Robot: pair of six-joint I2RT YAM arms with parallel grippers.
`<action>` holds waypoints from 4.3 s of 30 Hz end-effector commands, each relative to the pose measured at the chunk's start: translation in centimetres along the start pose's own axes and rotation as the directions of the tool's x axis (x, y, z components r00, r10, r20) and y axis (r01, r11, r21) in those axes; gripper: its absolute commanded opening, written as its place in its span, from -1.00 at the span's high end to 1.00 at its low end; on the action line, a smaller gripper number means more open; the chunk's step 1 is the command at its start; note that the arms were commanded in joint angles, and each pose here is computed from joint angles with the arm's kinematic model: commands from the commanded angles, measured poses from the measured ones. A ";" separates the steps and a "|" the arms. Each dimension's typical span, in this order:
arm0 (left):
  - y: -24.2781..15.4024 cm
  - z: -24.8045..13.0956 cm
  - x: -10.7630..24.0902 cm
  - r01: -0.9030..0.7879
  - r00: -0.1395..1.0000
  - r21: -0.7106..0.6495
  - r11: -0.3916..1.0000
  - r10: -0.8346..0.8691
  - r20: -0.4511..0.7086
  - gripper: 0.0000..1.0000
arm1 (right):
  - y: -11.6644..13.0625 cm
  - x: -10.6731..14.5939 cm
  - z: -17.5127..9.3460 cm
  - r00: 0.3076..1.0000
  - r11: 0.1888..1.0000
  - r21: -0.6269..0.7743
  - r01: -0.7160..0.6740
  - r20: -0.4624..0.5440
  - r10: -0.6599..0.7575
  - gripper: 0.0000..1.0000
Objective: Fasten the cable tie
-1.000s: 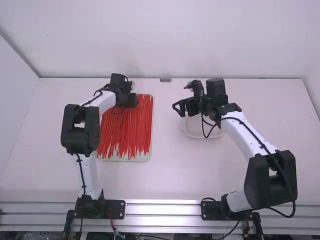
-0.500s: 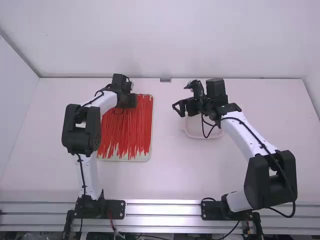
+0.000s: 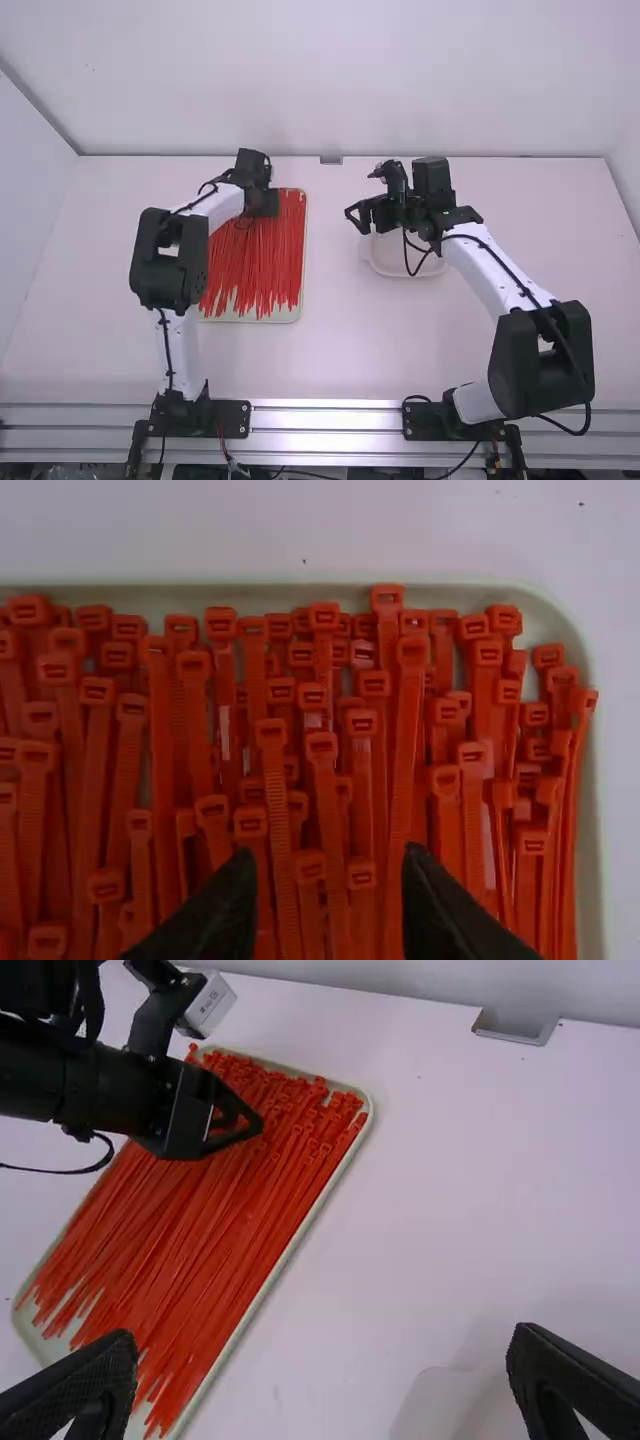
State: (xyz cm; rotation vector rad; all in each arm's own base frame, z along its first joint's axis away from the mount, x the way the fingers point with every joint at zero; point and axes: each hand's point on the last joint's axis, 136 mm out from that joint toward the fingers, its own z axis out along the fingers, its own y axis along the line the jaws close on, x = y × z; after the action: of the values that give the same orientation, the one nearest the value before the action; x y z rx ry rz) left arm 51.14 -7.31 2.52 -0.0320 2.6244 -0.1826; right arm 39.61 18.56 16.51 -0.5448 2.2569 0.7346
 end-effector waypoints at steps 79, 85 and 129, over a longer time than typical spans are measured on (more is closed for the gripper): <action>0.1 1.9 1.4 0.012 0.998 -0.057 0.998 -0.015 -0.068 0.70 | 0.0 -1.4 -0.3 1.000 1.000 0.001 0.014 0.026 -0.014 -0.97; 0.1 1.9 1.4 0.011 0.998 -0.058 0.998 -0.015 -0.068 0.71 | 0.0 -1.5 -0.3 1.000 1.000 0.001 0.014 0.027 -0.014 -0.97; -2.5 -22.4 -7.8 0.028 0.929 0.015 1.000 -0.031 0.368 0.96 | 4.6 -3.5 -1.0 0.993 0.964 -0.256 0.064 0.112 -0.036 -0.96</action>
State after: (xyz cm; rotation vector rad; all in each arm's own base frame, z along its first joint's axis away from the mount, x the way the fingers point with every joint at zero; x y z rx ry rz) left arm 48.22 -6.42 26.33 -0.0971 2.2330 -0.1797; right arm 39.13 20.95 19.25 -0.6207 2.1184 0.9261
